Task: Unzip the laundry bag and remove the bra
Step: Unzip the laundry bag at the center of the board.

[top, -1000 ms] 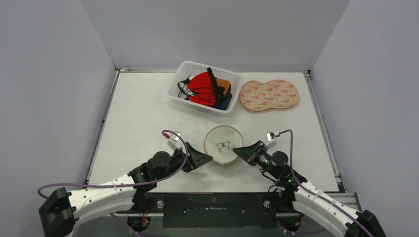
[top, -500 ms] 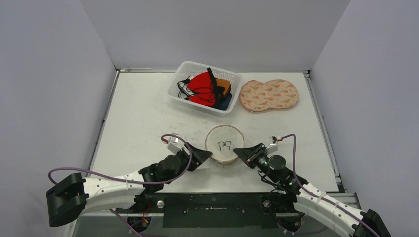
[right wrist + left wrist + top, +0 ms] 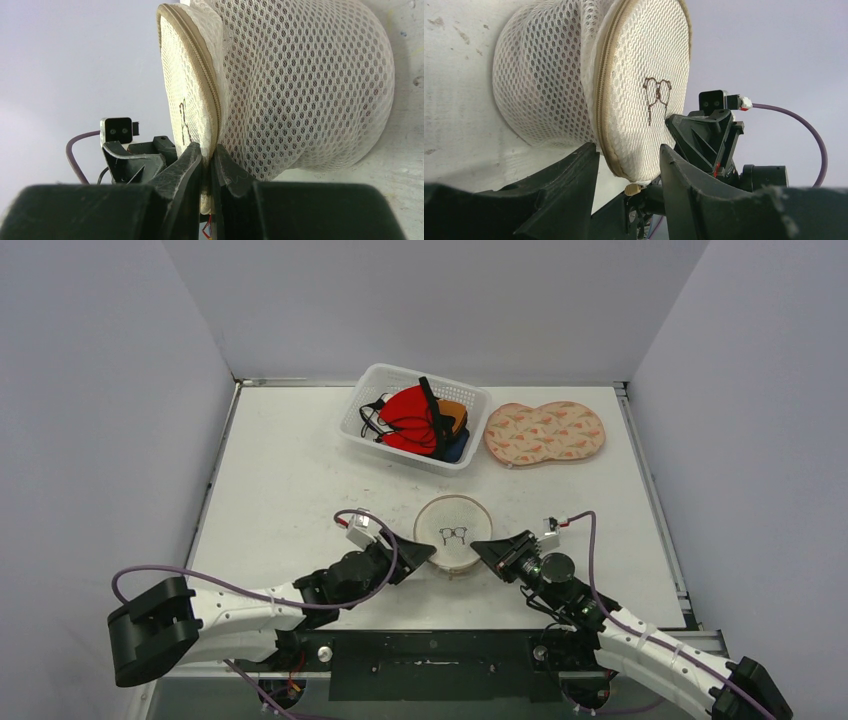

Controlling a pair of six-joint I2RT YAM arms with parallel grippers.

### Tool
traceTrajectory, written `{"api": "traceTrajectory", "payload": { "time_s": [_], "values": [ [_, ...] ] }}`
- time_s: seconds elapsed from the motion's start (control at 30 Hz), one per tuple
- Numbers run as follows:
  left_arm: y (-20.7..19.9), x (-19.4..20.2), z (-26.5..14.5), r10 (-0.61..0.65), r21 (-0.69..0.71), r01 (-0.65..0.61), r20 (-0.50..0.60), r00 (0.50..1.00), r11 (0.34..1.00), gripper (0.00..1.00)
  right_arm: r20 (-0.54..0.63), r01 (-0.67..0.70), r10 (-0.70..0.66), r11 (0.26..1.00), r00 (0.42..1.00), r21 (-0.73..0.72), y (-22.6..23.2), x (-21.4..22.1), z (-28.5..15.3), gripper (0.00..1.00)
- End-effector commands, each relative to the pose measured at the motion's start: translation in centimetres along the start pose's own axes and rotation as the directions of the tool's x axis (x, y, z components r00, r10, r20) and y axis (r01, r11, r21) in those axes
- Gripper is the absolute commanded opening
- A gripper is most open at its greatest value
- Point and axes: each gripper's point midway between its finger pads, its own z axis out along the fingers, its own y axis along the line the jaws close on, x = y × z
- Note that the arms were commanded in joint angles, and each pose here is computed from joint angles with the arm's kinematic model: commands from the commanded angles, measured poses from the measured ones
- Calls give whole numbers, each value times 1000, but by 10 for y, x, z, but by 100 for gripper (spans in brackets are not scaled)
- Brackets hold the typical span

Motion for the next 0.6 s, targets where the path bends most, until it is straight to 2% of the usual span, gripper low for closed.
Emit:
{"api": "traceTrajectory", "payload": {
  "time_s": [0.0,0.3,0.57],
  "values": [
    [-42,-2,5,-28,118,27,2,1000,993,46,0,-17,17,999,1000,-50,11,1,-1,5],
    [-37,3,11,-31,110,33,-12,999,993,48,-10,-24,23,998,1000,-55,11,4,-2,5],
    [-38,3,12,-29,114,30,-11,1000,993,24,-13,-10,9,999,1000,-51,9,6,-3,5]
  ]
}}
